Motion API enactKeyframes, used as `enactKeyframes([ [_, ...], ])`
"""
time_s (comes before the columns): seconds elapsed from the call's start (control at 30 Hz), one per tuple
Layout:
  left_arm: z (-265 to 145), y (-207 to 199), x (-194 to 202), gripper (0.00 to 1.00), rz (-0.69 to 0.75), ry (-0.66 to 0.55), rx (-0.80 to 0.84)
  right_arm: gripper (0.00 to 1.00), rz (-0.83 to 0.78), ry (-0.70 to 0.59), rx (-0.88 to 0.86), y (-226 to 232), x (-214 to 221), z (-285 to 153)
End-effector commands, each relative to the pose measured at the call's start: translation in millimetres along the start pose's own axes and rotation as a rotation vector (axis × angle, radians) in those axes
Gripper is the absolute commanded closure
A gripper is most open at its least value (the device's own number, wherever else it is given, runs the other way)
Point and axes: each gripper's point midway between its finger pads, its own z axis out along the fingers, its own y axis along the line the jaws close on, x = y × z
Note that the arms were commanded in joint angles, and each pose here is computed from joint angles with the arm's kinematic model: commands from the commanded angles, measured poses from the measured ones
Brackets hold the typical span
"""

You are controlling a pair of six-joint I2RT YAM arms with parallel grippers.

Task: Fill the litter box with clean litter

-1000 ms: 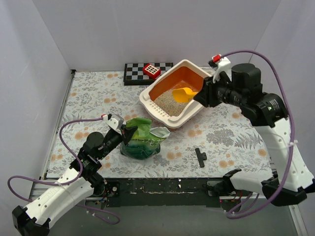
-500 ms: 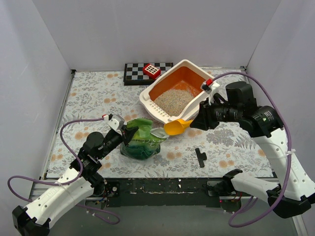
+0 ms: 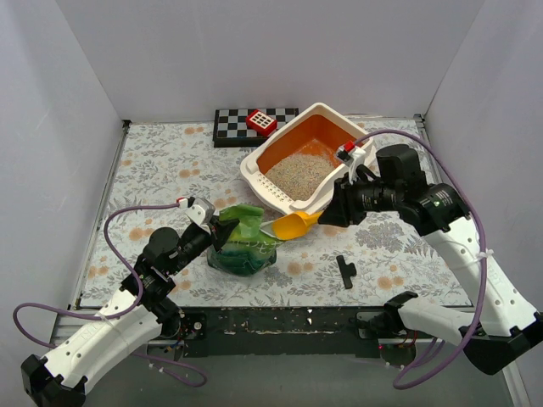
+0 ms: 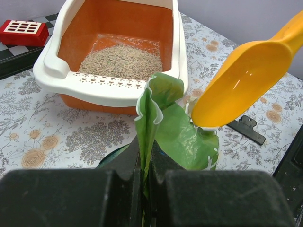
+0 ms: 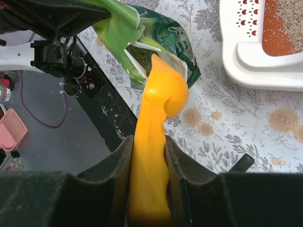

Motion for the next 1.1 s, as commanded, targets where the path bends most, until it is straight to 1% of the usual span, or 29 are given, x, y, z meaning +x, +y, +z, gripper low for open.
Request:
enactKeyframes([
  [0.0,0,-4,3,1.0,0.012,0.027,0.027,0.99,-0.031,-0.034,-0.067,7,-15,15],
  [0.17,-1,-6,5,1.0,0.014,0.032,0.041,0.99,-0.043,-0.004,-0.088,8,-14,31],
  [0.43,-1,-9,5,1.0,0.014,0.033,0.054,0.99,-0.02,0.12,-0.123,14,-1,71],
  [0.53,-1,-9,3,1.0,0.016,0.026,0.057,0.99,0.012,0.189,-0.098,11,8,92],
  [0.7,-2,-9,1,1.0,0.016,0.018,0.053,0.99,0.096,0.344,-0.014,-5,38,135],
  [0.8,-3,-8,-3,1.0,0.016,0.008,0.046,0.99,0.171,0.41,0.02,-19,62,163],
  [0.93,-4,-7,-4,1.0,0.018,0.0,0.04,0.99,0.279,0.394,-0.091,-16,81,196],
  [1.07,-6,-7,-7,1.0,0.026,-0.011,0.041,0.99,0.401,0.331,-0.32,10,88,211],
])
